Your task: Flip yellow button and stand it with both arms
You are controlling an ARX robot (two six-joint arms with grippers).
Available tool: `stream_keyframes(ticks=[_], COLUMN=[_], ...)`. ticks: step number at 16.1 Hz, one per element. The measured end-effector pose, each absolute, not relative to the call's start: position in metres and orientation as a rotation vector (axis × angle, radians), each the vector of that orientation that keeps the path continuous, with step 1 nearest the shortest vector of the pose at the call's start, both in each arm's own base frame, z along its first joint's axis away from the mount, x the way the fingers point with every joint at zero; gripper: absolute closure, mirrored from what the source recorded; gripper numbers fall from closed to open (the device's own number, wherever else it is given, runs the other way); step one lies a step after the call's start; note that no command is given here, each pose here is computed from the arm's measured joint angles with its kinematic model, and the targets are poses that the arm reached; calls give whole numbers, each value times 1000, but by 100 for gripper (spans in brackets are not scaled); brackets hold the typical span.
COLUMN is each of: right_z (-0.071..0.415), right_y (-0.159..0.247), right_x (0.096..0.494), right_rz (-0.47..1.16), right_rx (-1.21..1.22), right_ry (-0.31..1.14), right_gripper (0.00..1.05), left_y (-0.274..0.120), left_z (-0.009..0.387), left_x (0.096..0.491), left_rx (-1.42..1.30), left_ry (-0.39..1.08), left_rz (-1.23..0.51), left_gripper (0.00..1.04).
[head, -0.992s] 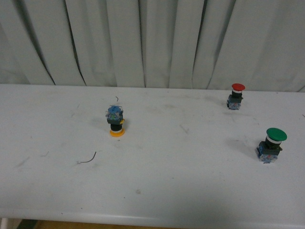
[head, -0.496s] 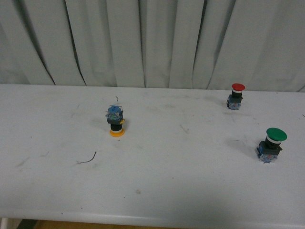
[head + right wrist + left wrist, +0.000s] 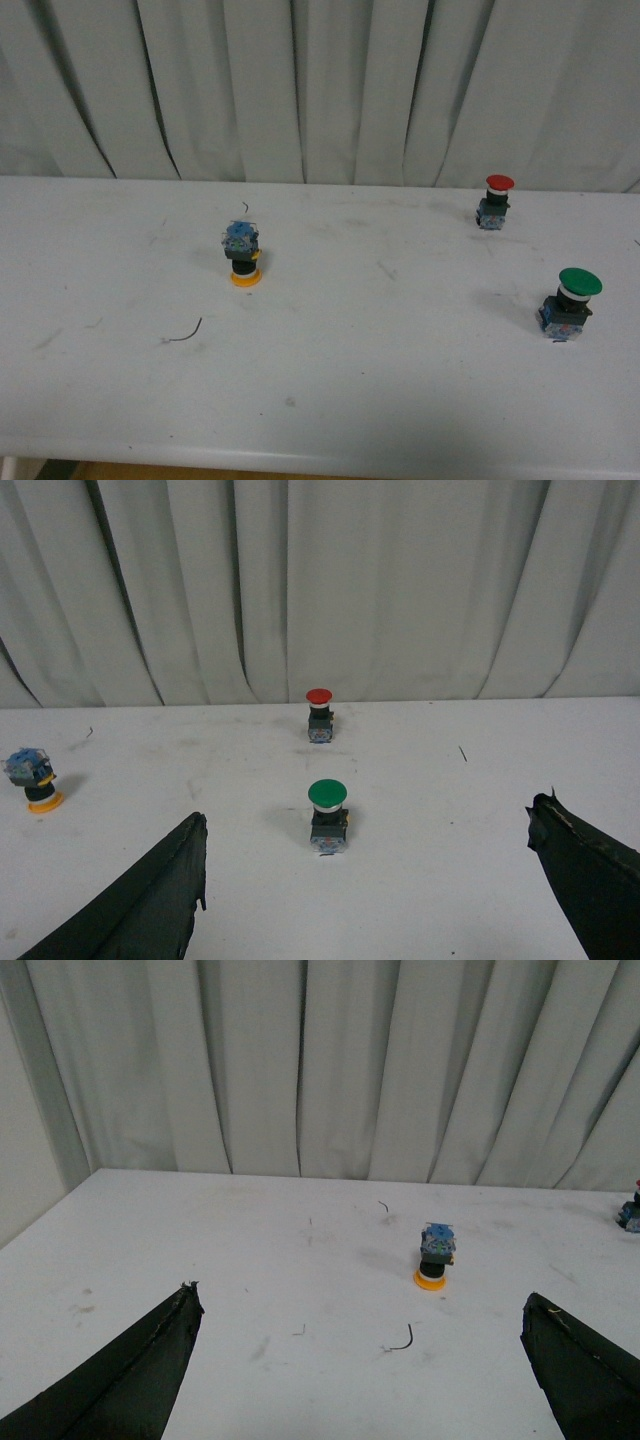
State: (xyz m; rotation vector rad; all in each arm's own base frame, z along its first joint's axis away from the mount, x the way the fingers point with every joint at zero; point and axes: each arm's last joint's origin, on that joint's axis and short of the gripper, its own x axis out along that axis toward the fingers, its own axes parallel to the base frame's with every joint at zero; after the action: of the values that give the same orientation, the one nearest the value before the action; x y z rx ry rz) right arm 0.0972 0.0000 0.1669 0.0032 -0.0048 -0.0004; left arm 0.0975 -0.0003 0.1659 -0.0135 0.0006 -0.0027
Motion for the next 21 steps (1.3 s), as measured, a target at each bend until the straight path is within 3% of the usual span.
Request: stream_keyframes(ticks=[3, 4, 5, 8, 11, 17, 21], right_z=[167, 167, 167, 167, 167, 167, 167], right_y=[0, 0, 0, 0, 0, 0, 0], right_x=[97, 97, 97, 97, 97, 97, 97], right_rz=[0, -1, 0, 0, 0, 0, 0], right_rx=[3, 2, 2, 2, 2, 2, 2], right_ry=[-5, -5, -5, -6, -5, -5, -5], right_gripper=[6, 6, 6, 6, 6, 6, 6], left_y=[0, -1, 0, 0, -16, -96, -127], left_z=[165, 164, 172, 205, 225, 188, 154], left_x=[97, 98, 104, 133, 204, 376, 422], left_rx=[-21, -51, -92, -120, -110, -112, -53], left_ry=[26, 153, 174, 63, 65, 460, 628], left_rz=[8, 61, 85, 64, -67, -256, -248], left_gripper=[7, 7, 7, 7, 7, 7, 7])
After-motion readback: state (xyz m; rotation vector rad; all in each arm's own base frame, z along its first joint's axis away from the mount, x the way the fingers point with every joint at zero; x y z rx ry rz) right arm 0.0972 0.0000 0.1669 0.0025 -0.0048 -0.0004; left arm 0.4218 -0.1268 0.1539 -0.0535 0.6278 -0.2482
